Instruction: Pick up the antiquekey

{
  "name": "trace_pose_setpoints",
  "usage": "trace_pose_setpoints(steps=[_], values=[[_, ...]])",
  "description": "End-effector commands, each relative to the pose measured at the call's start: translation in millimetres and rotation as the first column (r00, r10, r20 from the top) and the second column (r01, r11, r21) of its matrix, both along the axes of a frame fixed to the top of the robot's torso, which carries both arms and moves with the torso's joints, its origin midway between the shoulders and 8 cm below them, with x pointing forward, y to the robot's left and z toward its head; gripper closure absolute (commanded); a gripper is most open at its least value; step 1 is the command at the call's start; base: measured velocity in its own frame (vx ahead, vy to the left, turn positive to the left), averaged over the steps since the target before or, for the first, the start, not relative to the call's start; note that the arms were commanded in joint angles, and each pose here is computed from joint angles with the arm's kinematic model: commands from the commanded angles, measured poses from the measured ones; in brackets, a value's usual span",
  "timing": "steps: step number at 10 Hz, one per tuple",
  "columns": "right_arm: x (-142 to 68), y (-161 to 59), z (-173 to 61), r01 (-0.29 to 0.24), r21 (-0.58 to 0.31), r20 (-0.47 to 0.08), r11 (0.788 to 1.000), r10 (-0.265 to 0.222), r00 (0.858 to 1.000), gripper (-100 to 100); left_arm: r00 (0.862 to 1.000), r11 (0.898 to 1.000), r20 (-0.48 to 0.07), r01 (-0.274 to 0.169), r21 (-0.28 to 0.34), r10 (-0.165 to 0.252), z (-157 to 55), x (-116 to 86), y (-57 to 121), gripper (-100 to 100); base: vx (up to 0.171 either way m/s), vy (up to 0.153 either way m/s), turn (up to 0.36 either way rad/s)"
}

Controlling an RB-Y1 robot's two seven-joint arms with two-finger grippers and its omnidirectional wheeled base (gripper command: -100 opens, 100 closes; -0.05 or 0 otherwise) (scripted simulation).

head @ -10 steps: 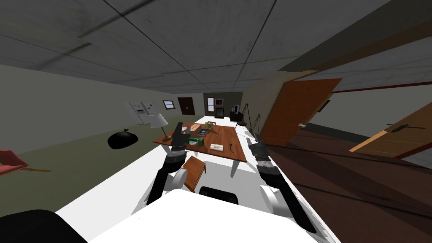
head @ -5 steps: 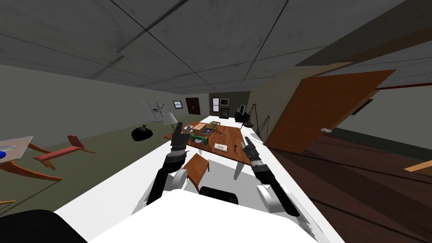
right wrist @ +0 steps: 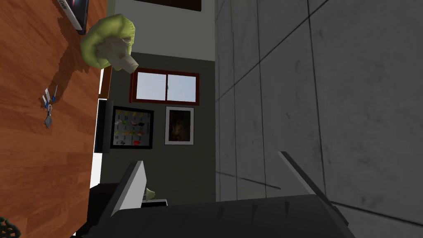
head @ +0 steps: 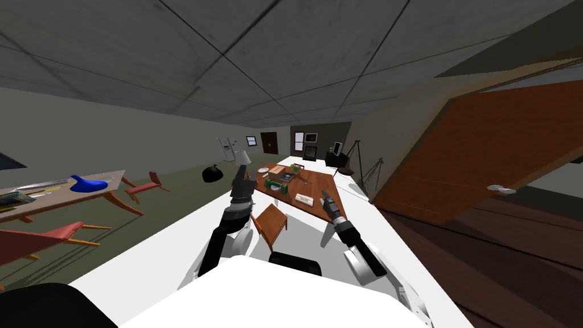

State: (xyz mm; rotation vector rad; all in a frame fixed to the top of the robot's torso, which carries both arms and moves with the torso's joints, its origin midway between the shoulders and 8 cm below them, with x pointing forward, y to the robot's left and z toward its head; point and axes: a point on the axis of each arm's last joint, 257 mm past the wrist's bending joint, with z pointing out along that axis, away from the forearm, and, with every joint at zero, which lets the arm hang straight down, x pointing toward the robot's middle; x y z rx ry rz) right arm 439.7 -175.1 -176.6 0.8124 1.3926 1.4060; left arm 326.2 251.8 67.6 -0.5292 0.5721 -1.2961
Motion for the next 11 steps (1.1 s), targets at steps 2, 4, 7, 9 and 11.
trace_pose_setpoints(steps=[2,4,7,9,11], values=[[2.2,1.0,-41.4,-0.024,-0.066,-0.088,0.998,0.018,0.996,-100,1.0,1.0,0.0,0.0,0.0,0.0,0.0,0.0,0.0,0,-0.014,0.007,0.134],[2.8,-0.9,-66.3,-0.04,-0.111,-0.14,0.993,0.024,0.99,-100,1.0,1.0,0.0,0.0,0.0,0.0,0.0,0.0,0.0,0,-0.017,0.007,0.193],[1.5,-12.2,-115.9,-0.072,-0.208,-0.244,0.976,0.019,0.97,-100,1.0,1.0,0.0,0.0,0.0,0.0,0.0,0.0,0.0,0,-0.014,0.011,0.199],[-0.3,-22.4,-140.7,-0.088,-0.26,-0.294,0.962,0.008,0.956,-100,1.0,1.0,0.0,0.0,0.0,0.0,0.0,0.0,0.0,0,-0.013,0.009,0.146],[-4.4,-45.4,-179.6,-0.123,-0.359,-0.373,0.925,-0.021,0.928,-100,1.0,1.0,0.0,0.0,0.0,0.0,0.0,0.0,0.0,0,-0.015,0.013,0.247]])
